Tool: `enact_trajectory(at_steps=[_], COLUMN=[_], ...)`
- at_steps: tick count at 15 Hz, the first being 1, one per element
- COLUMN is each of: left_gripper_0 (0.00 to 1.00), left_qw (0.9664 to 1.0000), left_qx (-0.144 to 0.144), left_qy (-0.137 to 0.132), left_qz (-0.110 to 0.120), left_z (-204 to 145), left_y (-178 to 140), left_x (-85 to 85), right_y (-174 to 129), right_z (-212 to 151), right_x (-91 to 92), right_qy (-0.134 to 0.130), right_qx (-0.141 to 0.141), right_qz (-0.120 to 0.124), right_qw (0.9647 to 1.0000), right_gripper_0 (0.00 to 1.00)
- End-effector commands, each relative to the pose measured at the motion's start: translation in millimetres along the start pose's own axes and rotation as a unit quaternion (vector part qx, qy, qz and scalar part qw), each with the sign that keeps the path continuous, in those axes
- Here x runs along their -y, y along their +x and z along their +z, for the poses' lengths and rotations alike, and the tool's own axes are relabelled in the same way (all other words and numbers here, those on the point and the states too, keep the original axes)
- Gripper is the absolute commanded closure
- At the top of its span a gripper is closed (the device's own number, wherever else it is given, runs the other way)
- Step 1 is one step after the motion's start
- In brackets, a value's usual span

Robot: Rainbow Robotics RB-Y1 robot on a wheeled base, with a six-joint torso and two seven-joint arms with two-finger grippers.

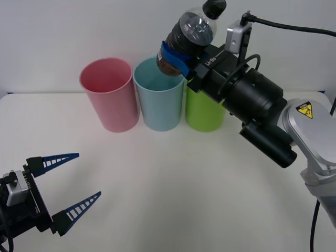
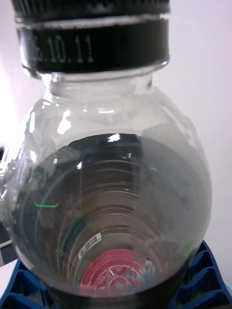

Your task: Put cans in the blue bin and PET bottles in the pink bin and trash in the green bin.

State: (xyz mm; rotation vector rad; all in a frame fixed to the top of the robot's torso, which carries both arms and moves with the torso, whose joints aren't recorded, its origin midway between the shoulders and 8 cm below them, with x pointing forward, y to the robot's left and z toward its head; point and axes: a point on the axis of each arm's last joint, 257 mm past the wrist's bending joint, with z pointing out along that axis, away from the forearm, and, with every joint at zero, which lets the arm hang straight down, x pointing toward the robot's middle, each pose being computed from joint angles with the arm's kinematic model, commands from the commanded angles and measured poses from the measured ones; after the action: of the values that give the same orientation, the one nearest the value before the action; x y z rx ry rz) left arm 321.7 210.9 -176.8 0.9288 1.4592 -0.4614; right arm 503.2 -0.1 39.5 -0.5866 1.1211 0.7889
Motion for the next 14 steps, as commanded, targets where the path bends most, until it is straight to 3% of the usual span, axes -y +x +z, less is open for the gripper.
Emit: enact_trajectory(at_steps=[1, 9, 14], left_gripper_0=[0.00, 0.00, 0.00], left_qw=[1.0000, 1.0000, 1.0000], left_qx=[0.000, 0.000, 0.000], left_qy=[0.000, 0.000, 0.000], left_qz=[0.000, 0.000, 0.000], left_z=[0, 0, 0], left_y=[0, 0, 0], left_x=[0.0, 0.0, 0.0], right_y=[14, 63, 79], right_z=[40, 137, 176], right_x=[-2.6, -21.5, -16.6], right_qy=[-0.006, 0.008, 0.036], right_qx=[-0.007, -0.056, -0.080], right_qz=[0.011, 0.031, 0.022], right_qw=[0.9999, 0.9979, 0.9959], right_gripper_0=[1.00, 1.00, 1.00])
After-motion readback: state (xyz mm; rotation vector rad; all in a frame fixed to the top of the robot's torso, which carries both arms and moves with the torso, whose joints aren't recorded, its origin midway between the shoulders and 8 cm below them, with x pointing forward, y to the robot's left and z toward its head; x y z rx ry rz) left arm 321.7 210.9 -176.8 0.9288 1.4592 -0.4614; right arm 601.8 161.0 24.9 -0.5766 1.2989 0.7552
